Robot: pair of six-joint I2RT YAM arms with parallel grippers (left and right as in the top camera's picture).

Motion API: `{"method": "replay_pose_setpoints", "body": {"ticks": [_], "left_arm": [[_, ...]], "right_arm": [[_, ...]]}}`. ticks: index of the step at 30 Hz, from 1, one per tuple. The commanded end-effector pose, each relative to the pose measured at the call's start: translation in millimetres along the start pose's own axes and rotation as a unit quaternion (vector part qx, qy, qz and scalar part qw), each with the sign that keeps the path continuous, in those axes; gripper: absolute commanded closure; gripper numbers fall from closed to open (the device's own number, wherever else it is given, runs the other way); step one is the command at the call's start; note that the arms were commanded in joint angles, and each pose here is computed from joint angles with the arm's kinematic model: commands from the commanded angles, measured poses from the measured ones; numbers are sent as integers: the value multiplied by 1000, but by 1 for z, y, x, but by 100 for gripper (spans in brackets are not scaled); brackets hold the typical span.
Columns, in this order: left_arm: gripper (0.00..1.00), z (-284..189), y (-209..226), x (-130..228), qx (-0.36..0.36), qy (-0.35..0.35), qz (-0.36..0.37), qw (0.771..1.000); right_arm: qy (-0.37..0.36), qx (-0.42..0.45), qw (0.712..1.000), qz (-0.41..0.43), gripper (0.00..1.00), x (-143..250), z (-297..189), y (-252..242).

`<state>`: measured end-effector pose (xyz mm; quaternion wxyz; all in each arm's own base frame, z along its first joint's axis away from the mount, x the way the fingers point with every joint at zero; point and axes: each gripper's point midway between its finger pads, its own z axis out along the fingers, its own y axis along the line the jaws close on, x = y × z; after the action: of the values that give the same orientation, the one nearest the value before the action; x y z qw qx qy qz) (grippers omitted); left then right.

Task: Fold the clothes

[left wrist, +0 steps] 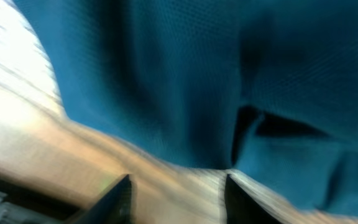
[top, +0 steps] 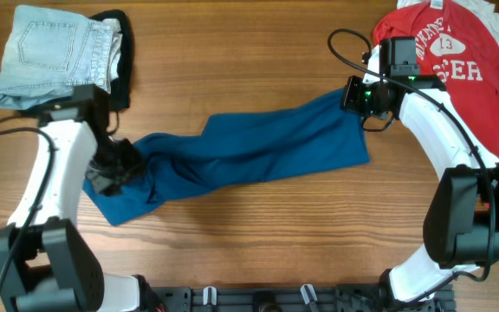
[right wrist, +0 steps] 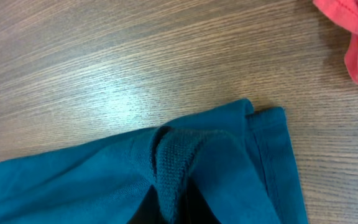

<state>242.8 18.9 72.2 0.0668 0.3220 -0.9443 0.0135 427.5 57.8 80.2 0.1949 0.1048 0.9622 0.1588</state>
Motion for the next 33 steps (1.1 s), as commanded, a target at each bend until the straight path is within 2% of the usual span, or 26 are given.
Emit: {"method": "replay_pose_setpoints", "body": {"ticks": [1, 4, 6, 7, 9, 19, 22, 26, 33], "left_arm": [[64, 31, -4, 18, 3, 19, -18, 1000], [64, 43, -4, 17, 8, 11, -25, 1000], [56, 48, -1, 20, 5, 15, -25, 1000], [48, 50, 3, 21, -5, 14, -25, 1000], [43, 53, 11, 18, -26, 3, -25, 999], [45, 49, 2, -32, -18, -110, -26, 993], [52, 49, 1, -35, -17, -115, -26, 993], [53, 50, 2, -33, -19, -112, -25, 993], [44, 65, 5, -31, -36, -89, -23, 995]], "right_arm": [[-18, 6, 1000, -13, 96, -10, -6, 1], [-19, 6, 1000, -14, 96, -10, -6, 0], [-19, 5, 1000, -14, 96, -10, -6, 1], [-19, 5, 1000, -14, 96, -10, -6, 1], [-19, 5, 1000, -14, 96, -10, -6, 1], [-19, 5, 1000, -14, 96, -10, -6, 1], [-19, 6, 1000, -14, 96, -10, -6, 0], [-19, 6, 1000, -14, 96, -10, -6, 0], [-18, 6, 1000, -14, 96, -10, -6, 0]]}}
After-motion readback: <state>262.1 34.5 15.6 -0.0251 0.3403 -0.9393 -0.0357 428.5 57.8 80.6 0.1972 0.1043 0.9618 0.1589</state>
